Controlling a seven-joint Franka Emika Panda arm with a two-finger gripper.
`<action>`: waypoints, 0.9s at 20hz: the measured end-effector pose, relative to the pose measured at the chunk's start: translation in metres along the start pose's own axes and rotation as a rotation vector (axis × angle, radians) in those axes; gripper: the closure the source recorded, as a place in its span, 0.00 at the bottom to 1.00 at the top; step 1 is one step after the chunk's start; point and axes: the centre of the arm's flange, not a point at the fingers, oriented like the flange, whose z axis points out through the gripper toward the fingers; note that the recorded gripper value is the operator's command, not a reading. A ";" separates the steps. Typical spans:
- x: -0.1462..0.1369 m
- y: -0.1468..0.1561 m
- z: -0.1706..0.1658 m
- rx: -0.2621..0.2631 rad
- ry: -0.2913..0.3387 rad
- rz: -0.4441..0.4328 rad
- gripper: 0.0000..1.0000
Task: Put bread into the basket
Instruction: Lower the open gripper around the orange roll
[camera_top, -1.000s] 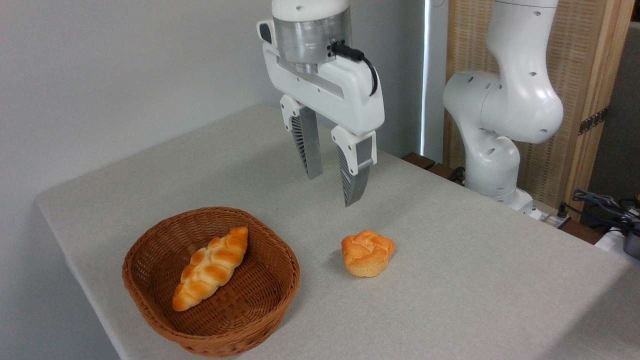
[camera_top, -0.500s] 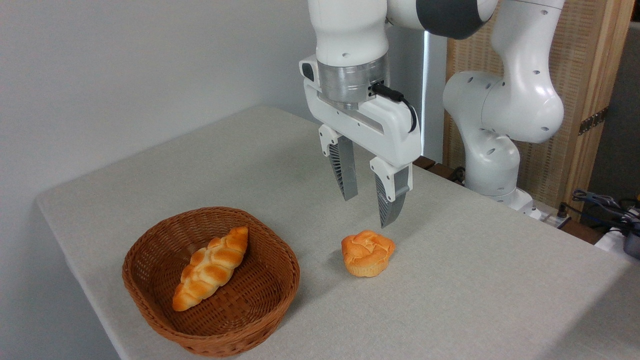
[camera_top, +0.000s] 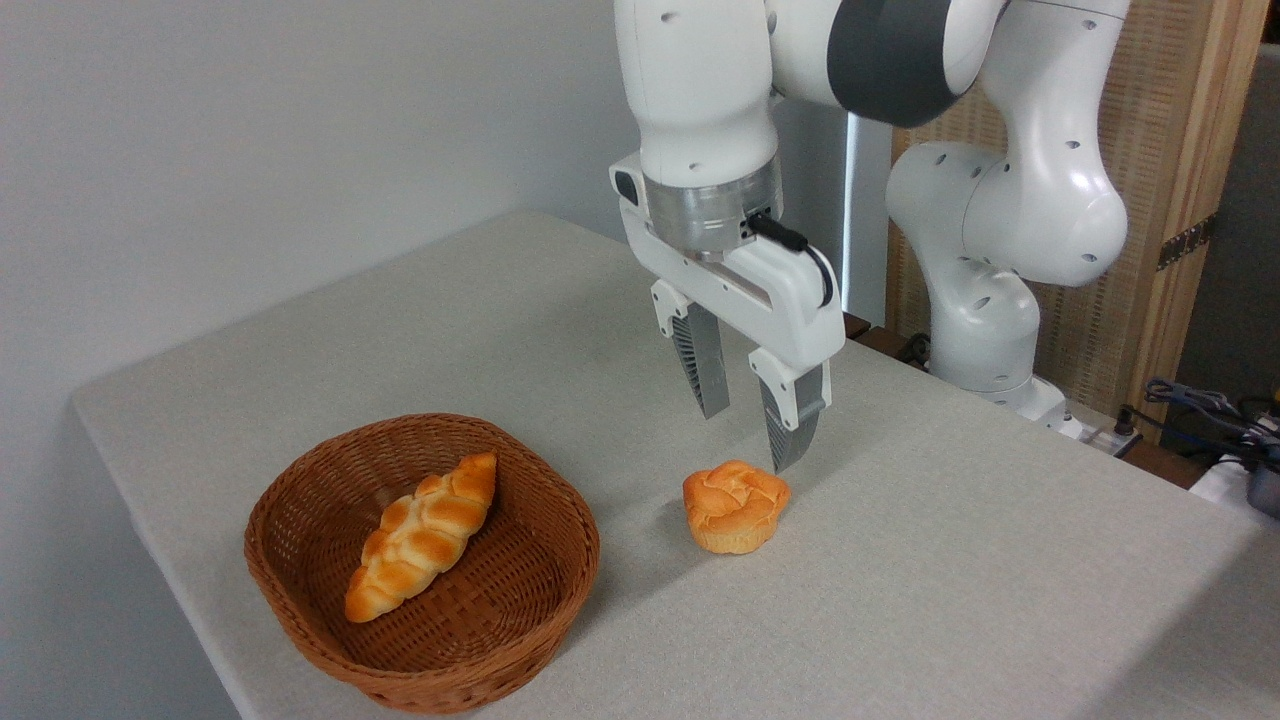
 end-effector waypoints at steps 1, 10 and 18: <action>0.002 0.001 0.005 -0.003 0.005 0.003 0.00; 0.012 0.009 0.036 -0.007 0.023 0.017 0.00; 0.014 0.009 0.045 0.012 0.034 0.019 0.00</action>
